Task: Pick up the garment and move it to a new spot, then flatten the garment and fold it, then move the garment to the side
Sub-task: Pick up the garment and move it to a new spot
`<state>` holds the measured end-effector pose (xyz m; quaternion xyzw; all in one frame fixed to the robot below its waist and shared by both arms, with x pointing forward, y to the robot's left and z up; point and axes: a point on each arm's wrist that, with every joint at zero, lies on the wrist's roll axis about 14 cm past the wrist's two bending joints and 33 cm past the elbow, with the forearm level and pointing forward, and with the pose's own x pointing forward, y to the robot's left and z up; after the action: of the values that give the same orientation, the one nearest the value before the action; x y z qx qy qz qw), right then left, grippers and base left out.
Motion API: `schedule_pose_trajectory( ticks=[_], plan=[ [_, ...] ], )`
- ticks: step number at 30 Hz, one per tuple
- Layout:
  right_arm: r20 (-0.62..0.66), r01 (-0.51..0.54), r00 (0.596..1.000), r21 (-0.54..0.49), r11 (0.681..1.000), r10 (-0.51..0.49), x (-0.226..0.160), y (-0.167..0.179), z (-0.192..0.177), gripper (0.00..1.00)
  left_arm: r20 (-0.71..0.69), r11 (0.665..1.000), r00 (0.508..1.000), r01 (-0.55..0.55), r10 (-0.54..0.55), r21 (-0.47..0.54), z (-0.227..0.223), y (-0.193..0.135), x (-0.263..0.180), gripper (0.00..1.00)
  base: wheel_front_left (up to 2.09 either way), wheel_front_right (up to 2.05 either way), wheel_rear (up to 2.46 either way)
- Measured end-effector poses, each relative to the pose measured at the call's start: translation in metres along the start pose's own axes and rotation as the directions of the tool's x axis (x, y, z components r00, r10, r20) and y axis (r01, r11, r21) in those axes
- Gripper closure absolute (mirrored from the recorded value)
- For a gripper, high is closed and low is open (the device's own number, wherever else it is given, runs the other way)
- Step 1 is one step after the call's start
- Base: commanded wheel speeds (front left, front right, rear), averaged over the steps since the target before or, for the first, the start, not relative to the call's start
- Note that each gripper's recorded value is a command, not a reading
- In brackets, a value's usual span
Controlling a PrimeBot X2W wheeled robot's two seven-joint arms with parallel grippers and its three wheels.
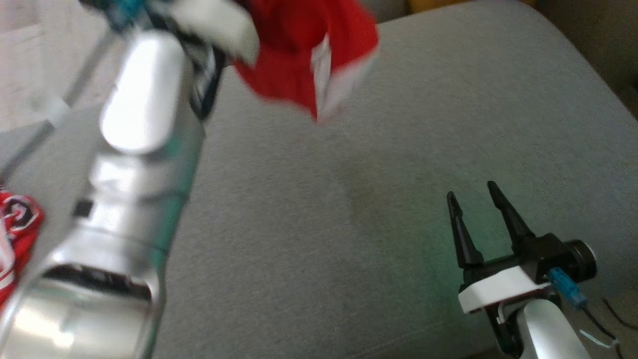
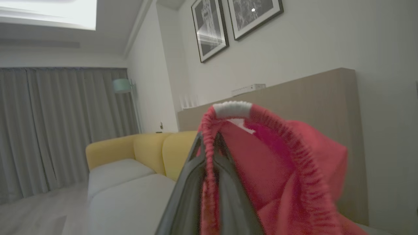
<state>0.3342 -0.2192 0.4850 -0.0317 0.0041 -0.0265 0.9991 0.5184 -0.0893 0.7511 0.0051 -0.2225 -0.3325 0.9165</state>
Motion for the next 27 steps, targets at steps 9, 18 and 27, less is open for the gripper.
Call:
schedule_pose_trajectory(
  ticks=[9, 18, 27],
  plan=[
    [-0.062, 0.030, 0.998, 0.002, 1.000, -0.030, 0.005, -0.009, -0.016, 0.00, -0.495, 0.978, 0.865, -0.032, -0.076, -0.206, -0.231, -0.066, -0.111, 0.00, 0.00, 0.00, 0.00],
    [-0.103, 0.022, 0.995, 0.016, 1.000, -0.020, -0.002, -0.003, -0.031, 0.00, -0.551, 0.940, 0.819, -0.297, 0.162, -0.166, -0.238, -0.043, -0.206, 0.00, 0.00, 0.00, 0.00],
    [-0.057, -0.100, 0.993, 0.087, 0.991, 0.105, -0.010, 0.040, -0.023, 0.00, -0.444, 0.854, 0.773, -0.520, 0.454, -0.031, -0.162, 0.001, -0.306, 0.00, 0.00, 0.00, 0.00]
  ],
)
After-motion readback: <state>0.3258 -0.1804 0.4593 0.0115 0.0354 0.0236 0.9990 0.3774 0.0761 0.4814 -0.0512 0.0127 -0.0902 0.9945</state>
